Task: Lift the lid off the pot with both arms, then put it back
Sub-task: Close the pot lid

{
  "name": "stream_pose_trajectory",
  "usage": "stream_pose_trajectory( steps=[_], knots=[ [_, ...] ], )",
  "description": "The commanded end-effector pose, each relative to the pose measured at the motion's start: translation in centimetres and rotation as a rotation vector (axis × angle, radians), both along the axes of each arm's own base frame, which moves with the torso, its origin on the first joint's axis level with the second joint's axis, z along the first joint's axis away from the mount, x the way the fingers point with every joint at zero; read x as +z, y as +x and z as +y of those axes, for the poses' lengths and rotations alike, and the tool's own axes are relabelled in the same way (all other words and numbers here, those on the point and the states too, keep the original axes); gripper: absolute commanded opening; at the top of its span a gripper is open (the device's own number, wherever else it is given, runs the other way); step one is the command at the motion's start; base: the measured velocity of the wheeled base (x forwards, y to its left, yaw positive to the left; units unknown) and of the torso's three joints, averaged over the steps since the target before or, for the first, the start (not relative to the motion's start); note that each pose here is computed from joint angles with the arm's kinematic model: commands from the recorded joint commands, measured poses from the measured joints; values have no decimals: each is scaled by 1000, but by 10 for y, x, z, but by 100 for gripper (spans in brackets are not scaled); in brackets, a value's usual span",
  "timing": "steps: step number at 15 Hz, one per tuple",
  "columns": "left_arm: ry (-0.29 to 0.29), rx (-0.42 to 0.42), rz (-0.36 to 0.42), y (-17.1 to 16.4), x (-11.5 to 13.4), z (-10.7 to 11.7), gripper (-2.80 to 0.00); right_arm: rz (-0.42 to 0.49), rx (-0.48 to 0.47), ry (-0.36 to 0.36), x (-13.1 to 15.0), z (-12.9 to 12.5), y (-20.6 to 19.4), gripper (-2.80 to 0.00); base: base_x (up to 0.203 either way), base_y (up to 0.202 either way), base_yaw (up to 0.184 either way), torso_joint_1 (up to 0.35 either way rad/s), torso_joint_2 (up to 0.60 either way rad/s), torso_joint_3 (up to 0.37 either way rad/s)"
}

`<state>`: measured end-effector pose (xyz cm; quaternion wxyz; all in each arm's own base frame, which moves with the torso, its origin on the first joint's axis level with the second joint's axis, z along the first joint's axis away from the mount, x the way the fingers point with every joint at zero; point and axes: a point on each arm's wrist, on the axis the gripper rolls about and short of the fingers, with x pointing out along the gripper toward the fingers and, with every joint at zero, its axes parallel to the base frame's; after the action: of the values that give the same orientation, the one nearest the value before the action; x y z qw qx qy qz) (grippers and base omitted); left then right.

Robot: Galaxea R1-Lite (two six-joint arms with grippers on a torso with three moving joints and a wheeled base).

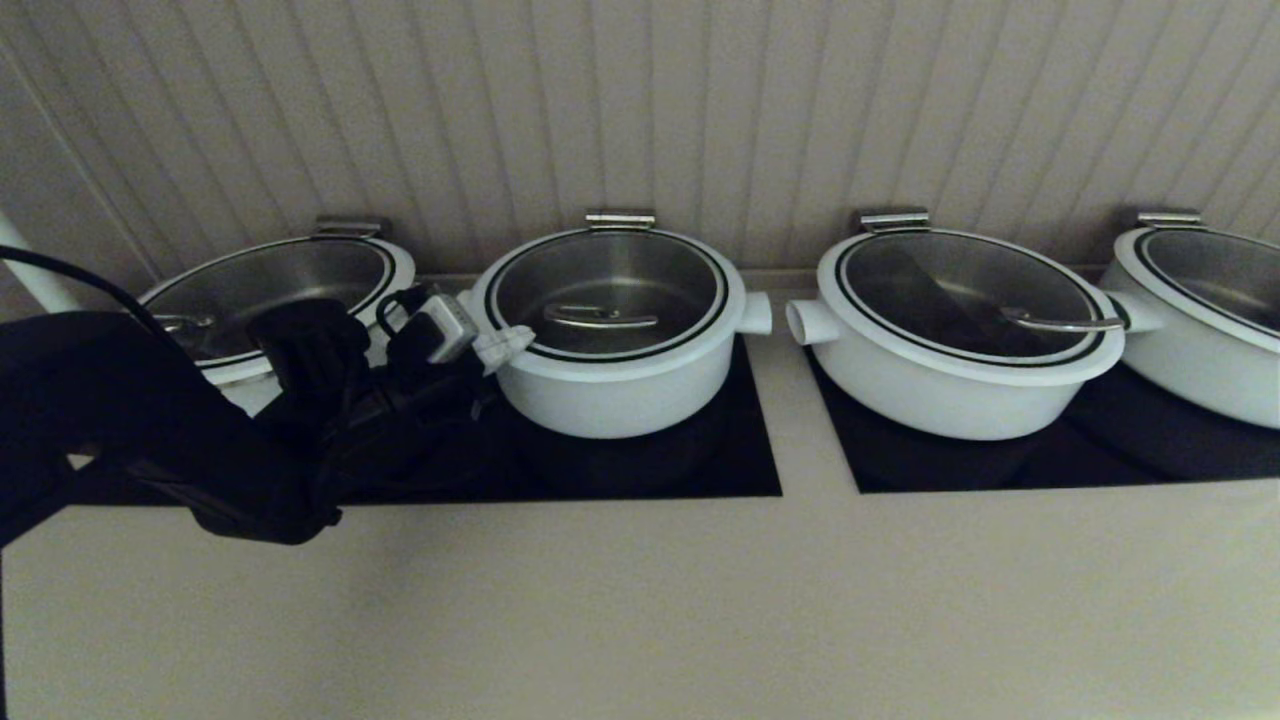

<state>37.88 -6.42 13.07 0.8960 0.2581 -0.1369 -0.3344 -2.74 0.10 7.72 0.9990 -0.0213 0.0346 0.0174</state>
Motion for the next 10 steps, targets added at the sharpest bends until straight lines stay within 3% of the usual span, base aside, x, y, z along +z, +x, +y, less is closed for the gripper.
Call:
stream_pose_trajectory(
  steps=[1, 10],
  knots=[
    [-2, 3, -34, -3, 10, 3, -280, 2, 1, 0, 0, 0, 0, -280, 0, 0, 0, 0, 0, 0],
    [-9, 46, -101, -16, 44, 19, -280, 7, 1, 0, 0, 0, 0, -280, 0, 0, 0, 0, 0, 0]
  ],
)
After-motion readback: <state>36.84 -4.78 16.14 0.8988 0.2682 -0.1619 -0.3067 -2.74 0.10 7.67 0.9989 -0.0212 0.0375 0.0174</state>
